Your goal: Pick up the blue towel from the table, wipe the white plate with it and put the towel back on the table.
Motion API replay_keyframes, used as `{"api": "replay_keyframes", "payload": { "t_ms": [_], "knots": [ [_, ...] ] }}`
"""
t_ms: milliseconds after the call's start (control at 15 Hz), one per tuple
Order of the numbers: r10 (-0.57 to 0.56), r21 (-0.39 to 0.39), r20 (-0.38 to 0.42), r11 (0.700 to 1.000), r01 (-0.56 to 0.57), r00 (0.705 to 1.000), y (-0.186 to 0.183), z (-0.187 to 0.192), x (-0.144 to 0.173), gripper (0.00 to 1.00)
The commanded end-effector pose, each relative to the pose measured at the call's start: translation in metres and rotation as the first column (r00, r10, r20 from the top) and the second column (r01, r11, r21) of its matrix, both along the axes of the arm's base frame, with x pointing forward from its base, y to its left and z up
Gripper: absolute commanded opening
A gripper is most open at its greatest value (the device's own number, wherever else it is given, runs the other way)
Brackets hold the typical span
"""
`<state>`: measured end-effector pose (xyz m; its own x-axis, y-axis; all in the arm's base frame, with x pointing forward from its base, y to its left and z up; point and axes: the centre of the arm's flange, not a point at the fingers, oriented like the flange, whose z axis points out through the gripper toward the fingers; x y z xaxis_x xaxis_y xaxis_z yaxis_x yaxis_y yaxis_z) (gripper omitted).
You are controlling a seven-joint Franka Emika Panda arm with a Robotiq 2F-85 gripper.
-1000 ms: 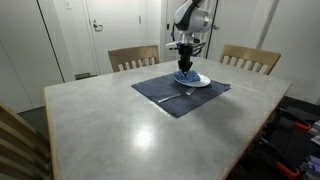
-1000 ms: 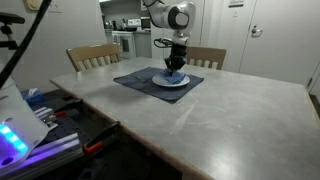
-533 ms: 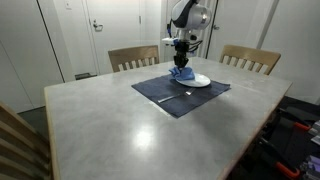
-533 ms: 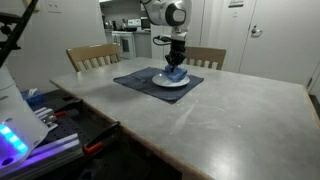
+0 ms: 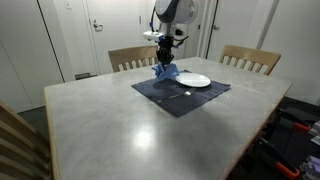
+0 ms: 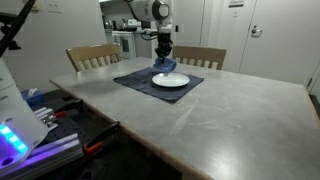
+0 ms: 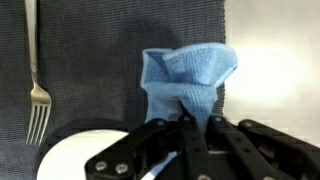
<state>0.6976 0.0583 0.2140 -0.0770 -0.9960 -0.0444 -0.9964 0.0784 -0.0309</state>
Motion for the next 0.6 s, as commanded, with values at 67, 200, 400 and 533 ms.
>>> {"api": "replay_keyframes", "payload": {
  "t_ms": [67, 200, 400, 533],
  "knots": [
    [0.169, -0.020, -0.006, 0.985, -0.169, 0.986, 0.062, -0.005, 0.009, 0.03],
    [0.228, -0.011, -0.024, 0.973, -0.228, 0.973, 0.086, -0.015, 0.008, 0.03],
    [0.293, 0.009, -0.063, 0.956, -0.293, 0.954, 0.108, -0.037, 0.004, 0.03],
    [0.313, 0.013, -0.083, 0.950, -0.313, 0.946, 0.112, -0.047, 0.004, 0.03]
  ]
}}
